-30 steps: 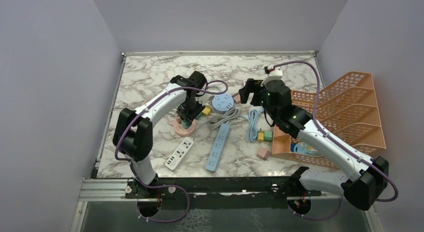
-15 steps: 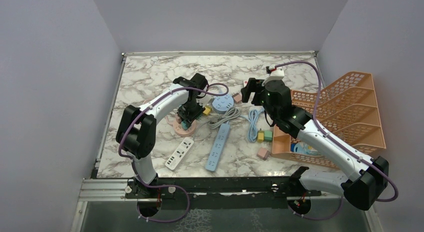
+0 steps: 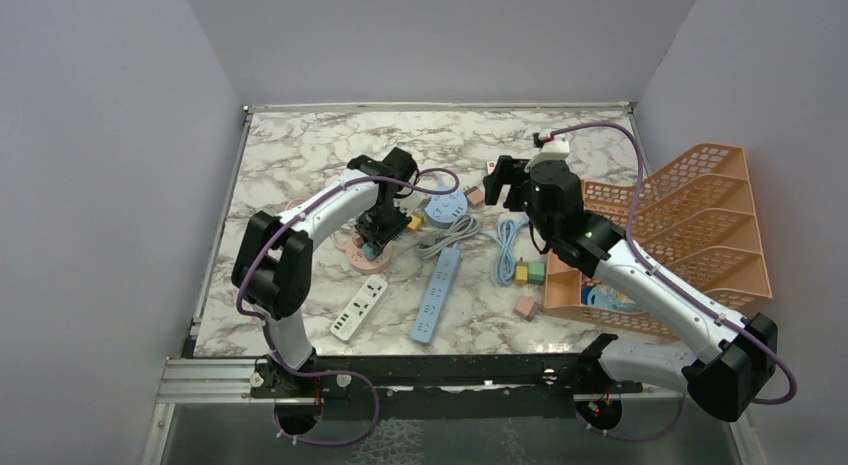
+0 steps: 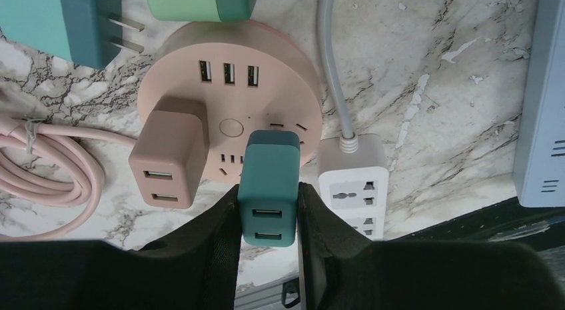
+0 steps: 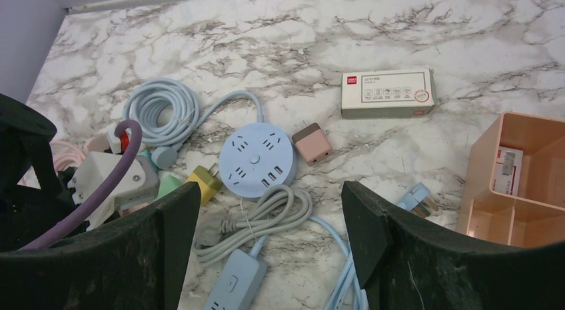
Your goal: Insert the plug
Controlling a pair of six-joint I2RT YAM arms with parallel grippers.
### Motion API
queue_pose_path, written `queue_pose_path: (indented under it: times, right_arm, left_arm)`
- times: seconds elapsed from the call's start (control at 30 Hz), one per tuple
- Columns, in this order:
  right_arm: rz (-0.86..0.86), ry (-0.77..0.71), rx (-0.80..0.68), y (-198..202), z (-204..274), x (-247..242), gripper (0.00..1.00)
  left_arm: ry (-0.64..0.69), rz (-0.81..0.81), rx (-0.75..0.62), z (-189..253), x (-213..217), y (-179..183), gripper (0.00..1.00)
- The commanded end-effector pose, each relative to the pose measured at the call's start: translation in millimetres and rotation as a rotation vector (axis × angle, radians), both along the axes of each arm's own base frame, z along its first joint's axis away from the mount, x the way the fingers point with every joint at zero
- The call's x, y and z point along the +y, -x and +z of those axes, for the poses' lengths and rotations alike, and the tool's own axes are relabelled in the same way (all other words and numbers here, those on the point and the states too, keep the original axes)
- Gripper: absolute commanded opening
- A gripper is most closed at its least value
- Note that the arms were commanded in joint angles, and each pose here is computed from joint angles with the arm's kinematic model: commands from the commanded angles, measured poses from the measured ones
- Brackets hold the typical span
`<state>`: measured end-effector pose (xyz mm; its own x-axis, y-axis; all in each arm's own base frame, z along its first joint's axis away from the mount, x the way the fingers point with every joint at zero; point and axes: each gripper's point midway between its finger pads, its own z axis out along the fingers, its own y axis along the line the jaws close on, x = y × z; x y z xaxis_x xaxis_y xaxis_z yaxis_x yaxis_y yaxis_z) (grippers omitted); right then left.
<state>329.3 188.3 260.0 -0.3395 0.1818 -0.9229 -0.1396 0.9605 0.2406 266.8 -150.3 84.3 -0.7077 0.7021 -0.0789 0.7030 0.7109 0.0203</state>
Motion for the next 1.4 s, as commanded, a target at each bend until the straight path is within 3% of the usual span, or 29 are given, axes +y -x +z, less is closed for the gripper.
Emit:
queue_pose_path:
  times: [0.0,0.27,0.63,1.03,1.37]
  right_arm:
    - [-0.028,0.021,0.003,0,-3,-8,0.78]
    - [-0.026,0.016,0.008,2,-5,-8,0.78]
    - [-0.021,0.017,0.017,3,-8,-7,0.78]
    - [-0.017,0.015,0.023,3,-11,-6,0.78]
    - [-0.017,0.012,0.023,4,-12,-6,0.78]
  left_arm:
    - [0.023,-0.022,-0.047,-2,-5,-9,0.00]
    - [0.076,-0.038,-0.094,13,-11,-13,0.00]
    - [0.017,-0.024,-0.056,-1,1,-2,0.00]
    - [0.040,-0.007,-0.017,5,-3,5,0.00]
    - [0.058,-0.001,-0.066,25,-6,-3,0.00]
